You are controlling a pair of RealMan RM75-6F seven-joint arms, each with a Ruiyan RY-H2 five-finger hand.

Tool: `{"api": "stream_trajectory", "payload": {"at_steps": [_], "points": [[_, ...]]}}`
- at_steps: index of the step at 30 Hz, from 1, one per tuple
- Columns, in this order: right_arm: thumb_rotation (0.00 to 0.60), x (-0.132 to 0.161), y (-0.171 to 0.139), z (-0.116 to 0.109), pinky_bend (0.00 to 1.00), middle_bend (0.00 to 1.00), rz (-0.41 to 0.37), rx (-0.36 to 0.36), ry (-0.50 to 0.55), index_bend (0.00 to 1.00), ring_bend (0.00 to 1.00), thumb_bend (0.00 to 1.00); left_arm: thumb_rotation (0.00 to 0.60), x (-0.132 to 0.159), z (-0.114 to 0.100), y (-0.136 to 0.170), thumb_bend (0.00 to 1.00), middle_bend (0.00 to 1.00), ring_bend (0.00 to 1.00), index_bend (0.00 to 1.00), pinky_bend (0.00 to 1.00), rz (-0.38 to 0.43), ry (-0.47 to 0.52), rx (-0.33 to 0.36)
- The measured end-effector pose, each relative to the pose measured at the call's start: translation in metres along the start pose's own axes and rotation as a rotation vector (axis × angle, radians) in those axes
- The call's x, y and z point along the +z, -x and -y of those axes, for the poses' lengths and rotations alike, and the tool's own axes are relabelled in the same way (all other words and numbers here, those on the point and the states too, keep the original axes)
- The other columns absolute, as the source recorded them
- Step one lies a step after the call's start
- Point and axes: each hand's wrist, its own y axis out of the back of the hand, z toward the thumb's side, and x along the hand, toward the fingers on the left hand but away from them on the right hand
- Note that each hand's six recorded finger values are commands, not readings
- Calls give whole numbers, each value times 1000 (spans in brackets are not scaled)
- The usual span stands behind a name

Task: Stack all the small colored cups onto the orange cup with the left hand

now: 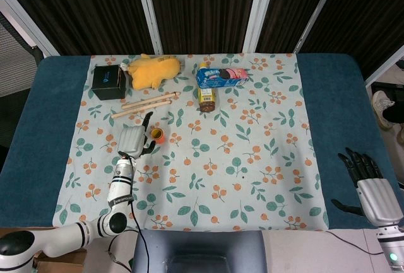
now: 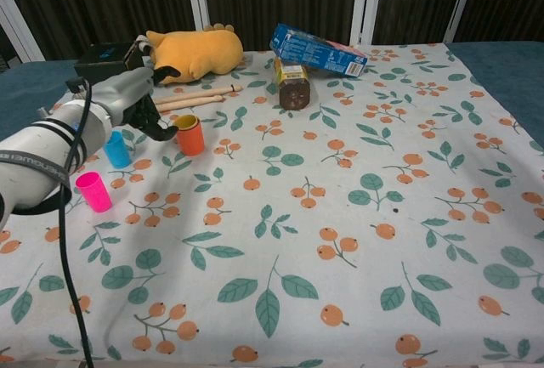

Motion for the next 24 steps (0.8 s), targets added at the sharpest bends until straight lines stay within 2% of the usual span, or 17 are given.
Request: {"api": "stream_trajectory", "payload": {"at_steps": [2, 6, 11, 18, 24], "points": [[600, 0, 0, 0, 0, 0, 0, 0, 1, 0, 0, 118, 600, 0, -4, 3, 372, 1000, 1000, 4, 1000, 9, -7, -1], [600, 0, 0, 1, 0, 0, -2, 4, 0, 0, 0, 117, 600, -6, -14, 14, 372, 1000, 1000, 136, 1000, 24, -34, -3], [600, 3, -1, 3, 0, 0, -9, 9, -5, 0, 0, 118, 600, -38, -28, 29, 376, 1000, 1000, 153, 1000, -18, -81, -34], [600, 6, -4, 3, 0, 0, -22, 2, -1, 0, 0, 118, 600, -73, -23, 31, 376, 1000, 1000, 216, 1000, -99, -100, -73], [600, 6, -4, 2, 0, 0, -19, 0, 0, 0, 0, 118, 600, -80, -18, 31, 376, 1000, 1000, 238, 1000, -111, -103, -86]]}}
